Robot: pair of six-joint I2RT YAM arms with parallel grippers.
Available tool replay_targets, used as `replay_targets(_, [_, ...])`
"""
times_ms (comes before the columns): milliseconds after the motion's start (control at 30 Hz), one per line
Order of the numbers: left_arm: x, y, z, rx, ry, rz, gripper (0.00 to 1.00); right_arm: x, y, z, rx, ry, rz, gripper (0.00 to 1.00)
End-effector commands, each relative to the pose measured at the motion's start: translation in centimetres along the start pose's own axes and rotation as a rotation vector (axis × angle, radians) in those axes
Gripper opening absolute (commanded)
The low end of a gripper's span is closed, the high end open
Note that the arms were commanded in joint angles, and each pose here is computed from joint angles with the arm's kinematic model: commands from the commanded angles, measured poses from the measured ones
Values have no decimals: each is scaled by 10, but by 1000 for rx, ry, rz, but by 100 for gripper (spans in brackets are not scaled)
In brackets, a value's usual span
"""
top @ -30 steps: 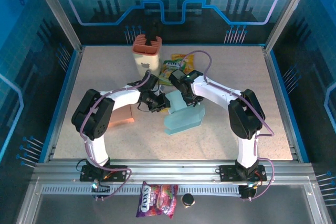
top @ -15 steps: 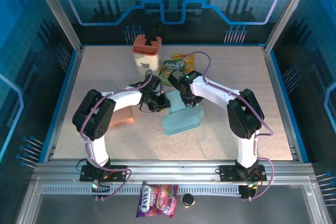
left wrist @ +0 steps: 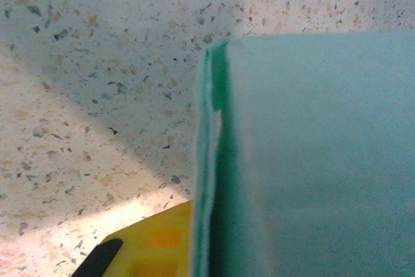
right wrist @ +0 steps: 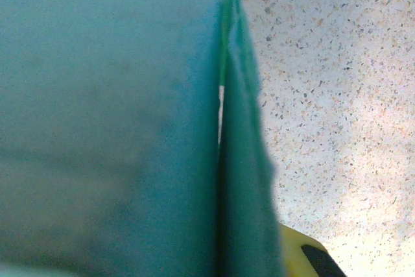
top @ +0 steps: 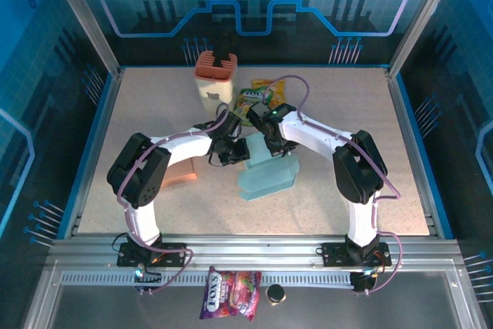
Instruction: Fold the paper box
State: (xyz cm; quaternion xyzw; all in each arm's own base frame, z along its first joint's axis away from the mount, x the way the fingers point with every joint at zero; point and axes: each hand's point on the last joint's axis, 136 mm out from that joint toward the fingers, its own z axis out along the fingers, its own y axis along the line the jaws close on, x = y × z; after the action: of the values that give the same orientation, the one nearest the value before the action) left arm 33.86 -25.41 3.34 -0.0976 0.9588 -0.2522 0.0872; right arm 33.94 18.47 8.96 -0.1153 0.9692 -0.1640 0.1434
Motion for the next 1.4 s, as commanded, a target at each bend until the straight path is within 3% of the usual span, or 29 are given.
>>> replay_targets(0, [13, 43, 4, -192, 15, -46, 0, 9, 13, -1, -23, 41, -22, 0])
replay_targets(67, [14, 44, 3, -201, 9, -45, 0, 9, 13, -1, -23, 42, -22, 0])
replay_targets(167, [14, 44, 2, -201, 12, -39, 11, 9, 13, 0, -25, 44, -22, 0])
replay_targets(400, [17, 48, 4, -218, 16, -39, 10, 9, 14, -1, -31, 45, -21, 0])
replay_targets(600, [19, 50, 4, -224, 17, -33, 3, 9, 14, -1, -34, 45, -17, 0])
replay_targets(667, [18, 50, 2, -224, 12, -32, 9, 10, 14, -1, -31, 48, -17, 0])
replay_targets(833, [12, 34, -12, -180, -33, -8, 39, 11, 14, 0, -29, 52, -18, 0])
replay_targets(867, [10, 29, -17, -160, -44, -4, 41, 11, 14, 1, -28, 56, -18, 0])
replay_targets(1100, [2, -4, -41, -12, -85, 37, 44, 13, 14, 3, -28, 69, -12, 0])
replay_targets(1367, [-4, 6, -34, -25, -66, 7, 39, 13, 15, 3, -37, 73, -5, 0])
